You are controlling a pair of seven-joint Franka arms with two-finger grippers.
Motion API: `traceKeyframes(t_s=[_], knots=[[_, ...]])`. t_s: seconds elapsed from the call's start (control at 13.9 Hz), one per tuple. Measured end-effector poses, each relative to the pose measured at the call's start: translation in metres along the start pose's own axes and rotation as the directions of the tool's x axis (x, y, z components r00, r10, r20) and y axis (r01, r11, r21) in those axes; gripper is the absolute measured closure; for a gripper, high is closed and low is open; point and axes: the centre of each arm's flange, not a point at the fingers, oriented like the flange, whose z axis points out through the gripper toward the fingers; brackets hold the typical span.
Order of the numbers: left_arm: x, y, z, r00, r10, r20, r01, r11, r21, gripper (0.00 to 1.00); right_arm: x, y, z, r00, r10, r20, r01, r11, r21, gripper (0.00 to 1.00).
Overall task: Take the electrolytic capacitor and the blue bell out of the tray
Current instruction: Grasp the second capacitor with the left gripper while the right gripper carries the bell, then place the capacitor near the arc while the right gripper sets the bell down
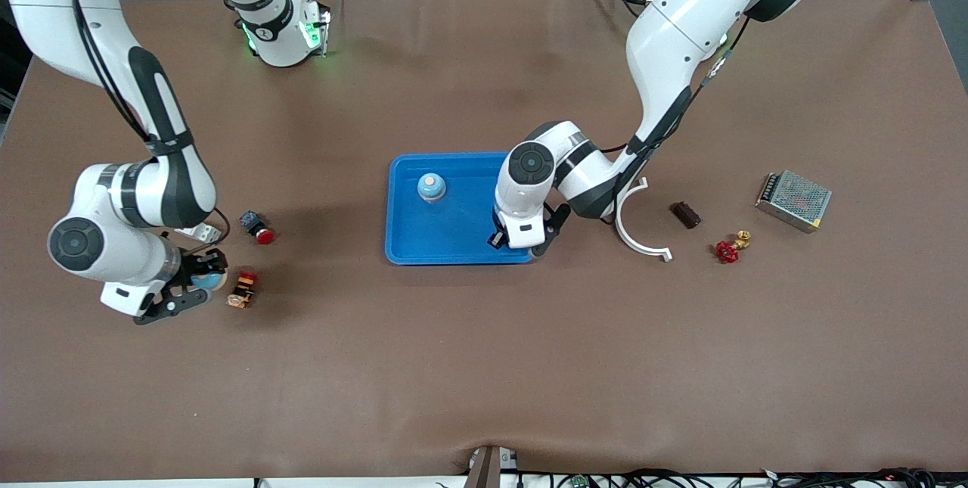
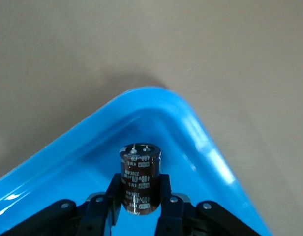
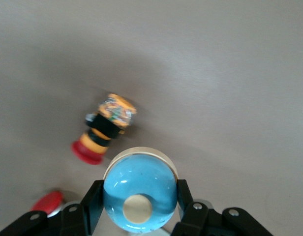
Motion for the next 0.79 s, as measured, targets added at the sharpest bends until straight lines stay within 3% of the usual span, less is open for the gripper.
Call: traceKeyframes(t_s=[0.22,0.43,0.58,0.79], knots=[[0.021,0.022,-0.048,0.999,-0.031,-0.02,0.03,0.998,-0.054,0.66,-0.018,0.023,0.018,0.999,-0.029,-0.044,0.028,0.999,-0.015,0.36],[0.061,0.036,-0.105,0.997,-0.021,-0.074,0.019,0.999,-0.027,0.66,-0.034,0.033,0.038,0.997,-0.037,-0.068,0.035,0.999,-0.023,0.36],[0.104,0.032,-0.124,0.994,0.04,-0.102,-0.037,0.999,0.035,0.66,-0.044,0.038,0.051,0.996,-0.033,-0.084,0.03,0.999,-0.028,0.36],[0.183,0.008,-0.122,0.988,0.118,-0.096,-0.098,0.978,0.186,0.66,-0.057,0.043,0.069,0.995,-0.019,-0.095,0.016,0.999,-0.028,0.36]])
